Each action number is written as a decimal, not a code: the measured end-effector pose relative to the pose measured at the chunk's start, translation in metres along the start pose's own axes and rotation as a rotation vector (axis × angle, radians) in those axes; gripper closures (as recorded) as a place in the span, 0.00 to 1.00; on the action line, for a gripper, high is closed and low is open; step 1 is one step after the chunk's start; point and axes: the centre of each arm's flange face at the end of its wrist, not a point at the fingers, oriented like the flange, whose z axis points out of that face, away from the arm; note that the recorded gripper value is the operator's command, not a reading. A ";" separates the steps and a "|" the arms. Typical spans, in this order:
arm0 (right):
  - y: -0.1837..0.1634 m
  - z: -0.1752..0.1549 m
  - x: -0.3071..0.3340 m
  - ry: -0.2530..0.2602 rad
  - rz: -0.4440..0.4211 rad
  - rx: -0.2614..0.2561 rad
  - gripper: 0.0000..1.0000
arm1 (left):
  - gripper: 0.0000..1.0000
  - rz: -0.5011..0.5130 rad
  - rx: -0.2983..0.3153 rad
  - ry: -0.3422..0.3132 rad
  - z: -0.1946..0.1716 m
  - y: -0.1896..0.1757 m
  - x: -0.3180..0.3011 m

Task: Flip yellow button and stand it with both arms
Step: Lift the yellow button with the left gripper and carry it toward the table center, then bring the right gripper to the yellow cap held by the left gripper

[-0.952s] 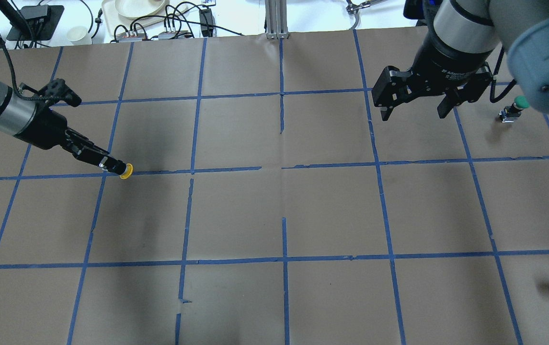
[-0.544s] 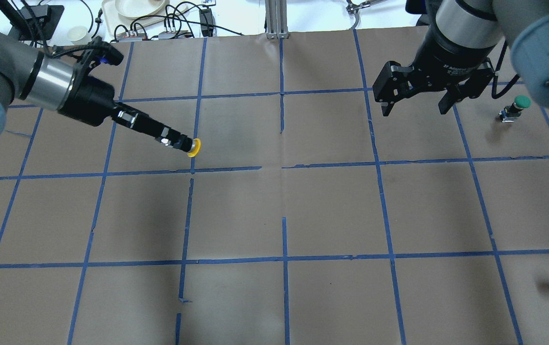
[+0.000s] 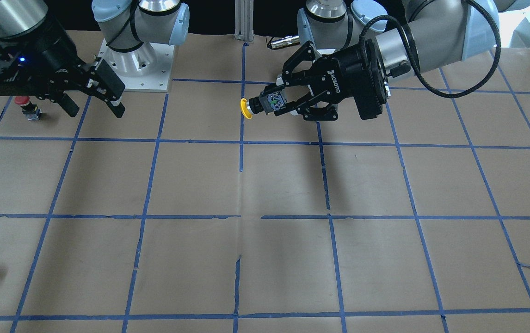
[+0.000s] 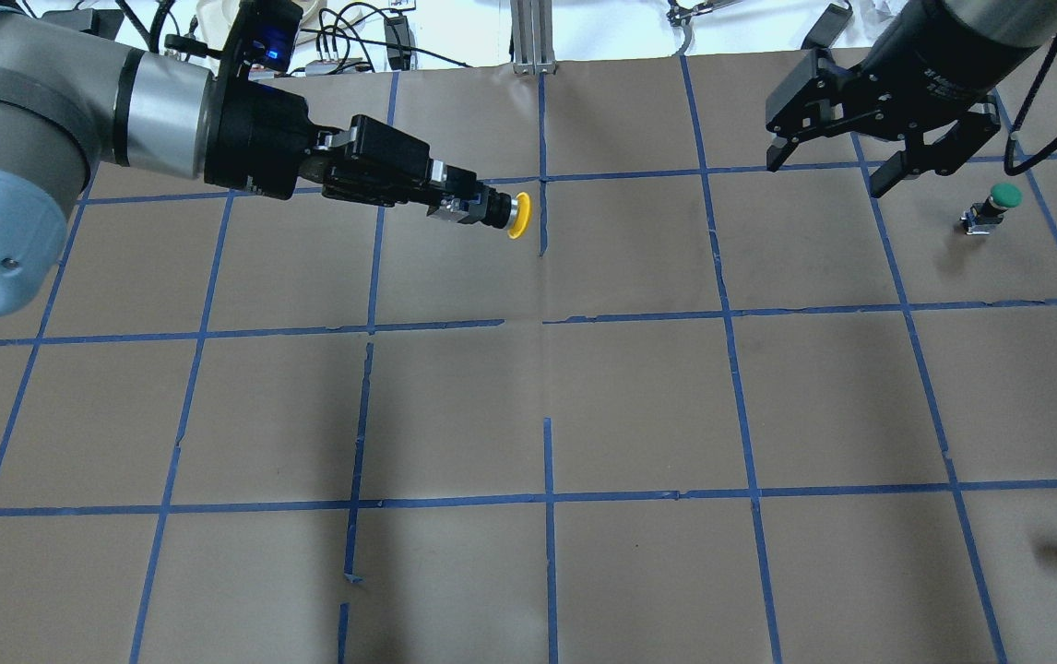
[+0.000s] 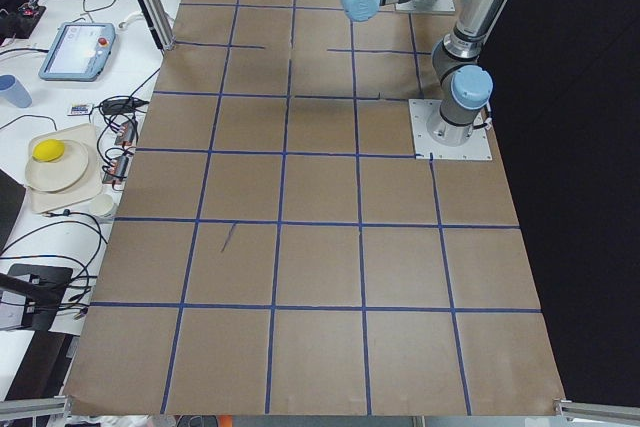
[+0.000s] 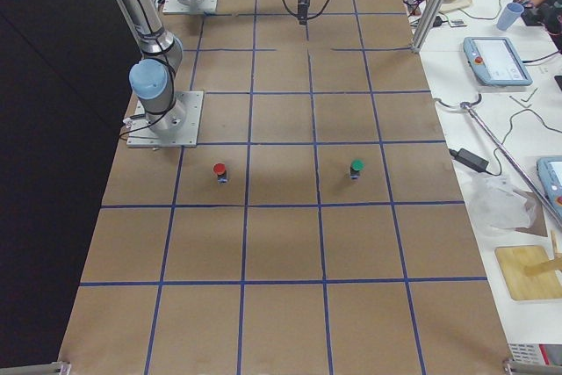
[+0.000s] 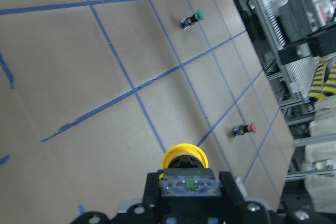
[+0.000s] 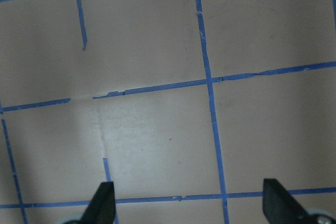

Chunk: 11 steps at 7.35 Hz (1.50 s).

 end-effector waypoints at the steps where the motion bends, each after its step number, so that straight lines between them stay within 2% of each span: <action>1: -0.005 -0.003 0.015 -0.120 0.074 -0.042 0.07 | 0.94 -0.074 0.028 0.073 0.004 -0.002 0.013; 2: -0.006 -0.004 0.025 -0.264 0.154 -0.099 0.06 | 0.96 -0.132 0.043 0.141 0.009 -0.002 0.027; 4: -0.005 -0.005 0.027 -0.542 0.277 -0.188 0.01 | 0.97 -0.182 0.055 0.253 0.019 -0.004 0.049; 5: -0.002 -0.003 0.017 -0.734 0.342 -0.231 0.00 | 0.97 -0.191 0.062 0.297 0.021 -0.006 0.055; 6: 0.006 -0.002 0.005 -0.892 0.397 -0.267 0.00 | 0.98 -0.195 0.070 0.331 0.023 -0.007 0.057; 7: 0.019 0.000 -0.006 -0.968 0.425 -0.298 0.00 | 0.98 -0.197 0.075 0.351 0.024 -0.008 0.056; 8: 0.029 0.003 -0.015 -1.002 0.430 -0.320 0.00 | 0.98 -0.196 0.077 0.359 0.025 -0.009 0.056; 9: 0.035 0.006 -0.021 -1.010 0.427 -0.335 0.00 | 0.98 -0.194 0.077 0.362 0.025 -0.008 0.057; 11: 0.050 0.013 -0.028 -0.987 0.413 -0.358 0.02 | 0.98 -0.187 0.078 0.360 0.024 -0.008 0.058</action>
